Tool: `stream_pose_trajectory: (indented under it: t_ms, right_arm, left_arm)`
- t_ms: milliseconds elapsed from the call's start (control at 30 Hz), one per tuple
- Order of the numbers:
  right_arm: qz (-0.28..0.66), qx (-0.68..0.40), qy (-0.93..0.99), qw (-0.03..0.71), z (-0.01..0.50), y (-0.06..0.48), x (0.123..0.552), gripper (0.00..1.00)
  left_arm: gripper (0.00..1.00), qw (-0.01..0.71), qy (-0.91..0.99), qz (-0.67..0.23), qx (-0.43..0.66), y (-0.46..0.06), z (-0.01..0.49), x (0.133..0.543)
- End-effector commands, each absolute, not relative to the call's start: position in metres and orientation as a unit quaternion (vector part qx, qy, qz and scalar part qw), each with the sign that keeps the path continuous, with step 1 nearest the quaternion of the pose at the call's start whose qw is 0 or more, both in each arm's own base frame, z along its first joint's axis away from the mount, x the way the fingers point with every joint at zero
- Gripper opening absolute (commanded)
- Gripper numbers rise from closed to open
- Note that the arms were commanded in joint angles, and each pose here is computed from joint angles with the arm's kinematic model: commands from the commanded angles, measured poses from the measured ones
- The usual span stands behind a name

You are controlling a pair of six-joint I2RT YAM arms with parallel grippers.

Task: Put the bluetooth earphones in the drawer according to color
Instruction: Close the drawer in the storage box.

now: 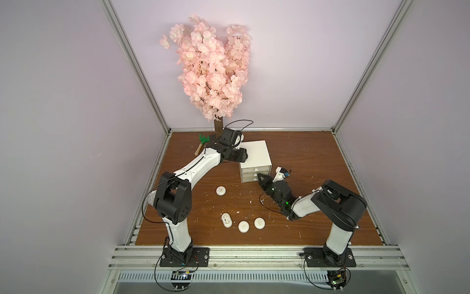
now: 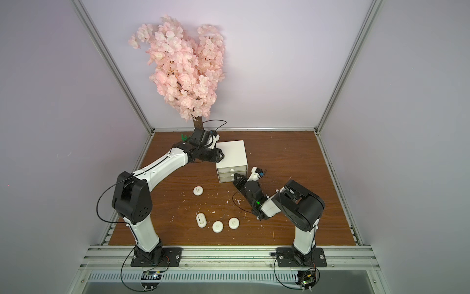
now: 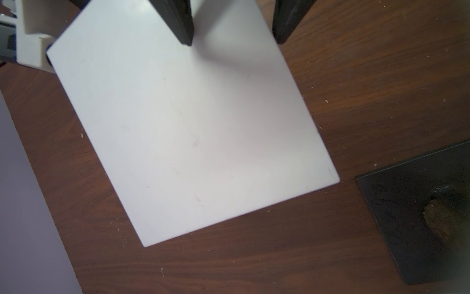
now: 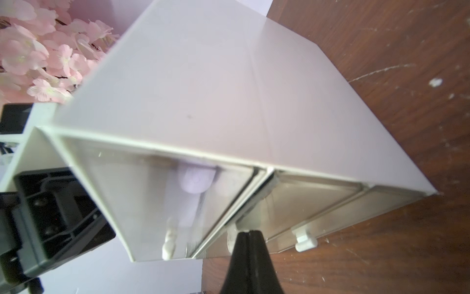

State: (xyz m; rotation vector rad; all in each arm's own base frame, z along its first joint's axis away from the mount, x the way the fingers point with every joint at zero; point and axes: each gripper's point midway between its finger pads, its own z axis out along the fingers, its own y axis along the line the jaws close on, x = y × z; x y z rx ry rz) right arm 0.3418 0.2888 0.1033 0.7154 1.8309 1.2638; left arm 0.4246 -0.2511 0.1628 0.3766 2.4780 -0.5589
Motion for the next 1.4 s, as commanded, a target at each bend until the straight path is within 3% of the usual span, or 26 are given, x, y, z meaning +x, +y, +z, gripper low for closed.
stream_pose_trajectory:
  t_ms: [0,133,333,600,900,1367]
  right_arm:
    - [0.517,0.288,0.695,0.408,0.121,0.284,0.344,0.0]
    - [0.513,0.289,0.702,0.4,0.117,0.281,0.34,0.0]
    - [0.506,0.299,0.715,0.378,0.111,0.273,0.324,0.15]
    - [0.521,0.301,0.727,0.332,0.101,0.284,0.306,0.24]
    - [0.584,0.346,0.682,0.272,0.074,0.304,0.306,0.25]
    - [0.582,0.388,0.66,0.274,0.057,0.302,0.316,0.3]
  left_arm:
    - [0.53,0.188,0.949,-0.192,0.165,-0.256,0.111,0.384]
    - [0.52,0.188,0.949,-0.191,0.165,-0.255,0.111,0.384]
    - [0.52,0.19,0.949,-0.19,0.164,-0.255,0.112,0.384]
    - [0.52,0.192,0.949,-0.19,0.163,-0.255,0.114,0.385]
    - [0.52,0.19,0.949,-0.191,0.163,-0.255,0.113,0.384]
    - [0.52,0.191,0.949,-0.192,0.163,-0.255,0.114,0.384]
